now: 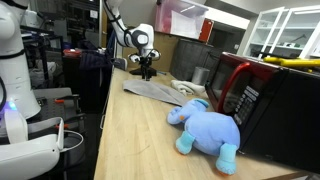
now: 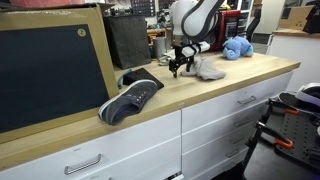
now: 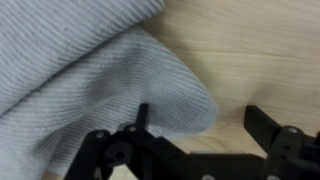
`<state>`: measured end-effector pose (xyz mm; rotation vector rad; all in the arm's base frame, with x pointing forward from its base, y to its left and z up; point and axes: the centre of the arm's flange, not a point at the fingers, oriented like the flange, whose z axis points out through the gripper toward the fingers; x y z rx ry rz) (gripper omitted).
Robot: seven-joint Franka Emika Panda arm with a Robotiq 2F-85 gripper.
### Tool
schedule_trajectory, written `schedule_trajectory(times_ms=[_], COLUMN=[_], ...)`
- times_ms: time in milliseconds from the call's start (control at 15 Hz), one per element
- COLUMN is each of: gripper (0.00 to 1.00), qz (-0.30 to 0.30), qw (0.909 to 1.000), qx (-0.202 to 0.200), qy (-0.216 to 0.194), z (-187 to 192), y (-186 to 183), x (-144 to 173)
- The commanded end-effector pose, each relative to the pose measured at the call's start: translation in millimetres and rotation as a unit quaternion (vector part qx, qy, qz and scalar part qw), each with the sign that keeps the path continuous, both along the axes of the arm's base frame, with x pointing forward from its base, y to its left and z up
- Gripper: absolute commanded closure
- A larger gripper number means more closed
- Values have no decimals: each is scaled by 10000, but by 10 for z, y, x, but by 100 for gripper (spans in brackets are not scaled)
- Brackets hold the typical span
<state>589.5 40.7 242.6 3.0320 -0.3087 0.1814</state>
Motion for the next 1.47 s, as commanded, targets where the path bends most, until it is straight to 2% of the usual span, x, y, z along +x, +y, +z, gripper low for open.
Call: schedule_trajectory(times_ms=[0, 67, 667, 933, 1200, 1400], gripper=[29, 31, 99, 99, 99, 99], qz=[94, 91, -80, -264, -545, -780], qw=[9997, 9997, 9991, 9994, 9965, 9923], qx=[-82, -56, -54, 136, 618, 948], qy=[205, 211, 412, 173, -105, -158], z=[-104, -56, 523, 732, 917, 1056], y=[11, 34, 189, 480, 960, 1270], x=[6, -10, -70, 42, 131, 161])
